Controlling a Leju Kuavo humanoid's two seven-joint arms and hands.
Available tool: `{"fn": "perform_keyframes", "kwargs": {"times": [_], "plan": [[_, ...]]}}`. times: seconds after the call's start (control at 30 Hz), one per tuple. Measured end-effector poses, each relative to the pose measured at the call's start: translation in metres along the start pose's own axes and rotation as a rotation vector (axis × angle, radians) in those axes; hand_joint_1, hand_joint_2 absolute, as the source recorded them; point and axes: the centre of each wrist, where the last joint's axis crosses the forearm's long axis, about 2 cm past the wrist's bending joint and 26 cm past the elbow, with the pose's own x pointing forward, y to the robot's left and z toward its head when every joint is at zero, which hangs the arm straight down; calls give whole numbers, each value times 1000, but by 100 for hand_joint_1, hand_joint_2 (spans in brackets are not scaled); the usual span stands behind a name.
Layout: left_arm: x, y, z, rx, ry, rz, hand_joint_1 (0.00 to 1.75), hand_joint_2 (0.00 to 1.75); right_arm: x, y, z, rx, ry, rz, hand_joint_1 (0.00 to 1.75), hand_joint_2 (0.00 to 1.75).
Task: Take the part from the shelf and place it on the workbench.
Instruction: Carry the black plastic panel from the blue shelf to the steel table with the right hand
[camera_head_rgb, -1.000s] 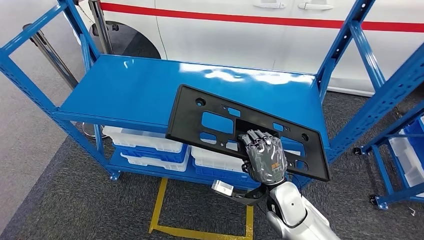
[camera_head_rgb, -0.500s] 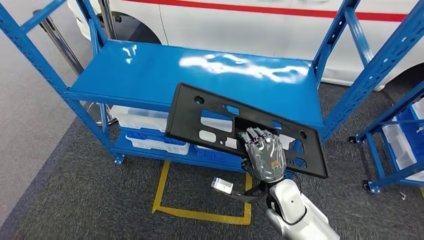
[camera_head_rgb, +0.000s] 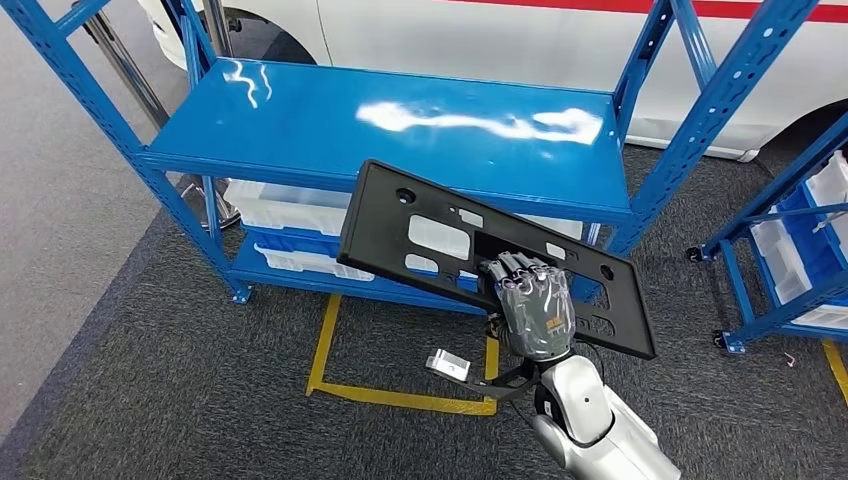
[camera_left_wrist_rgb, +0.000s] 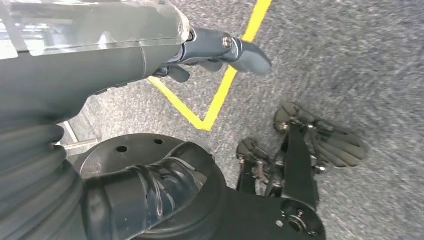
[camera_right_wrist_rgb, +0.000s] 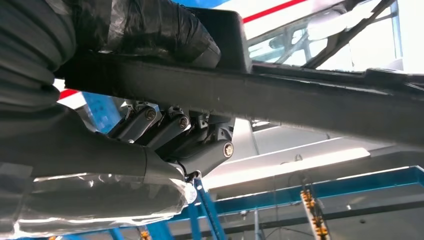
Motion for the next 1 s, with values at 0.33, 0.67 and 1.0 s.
{"fn": "perform_keyframes", "kwargs": {"times": [0.33, 0.67, 1.0], "plan": [[3, 7, -2, 9, -4, -6, 0, 175, 1, 1, -2, 0, 17, -31, 175, 175], [6, 7, -3, 24, 0, 5, 0, 175, 3, 4, 1, 15, 93, -189, 175, 175], [4, 4, -2, 15, 0, 2, 0, 175, 7, 4, 0, 26, 120, -265, 175, 175]]}}
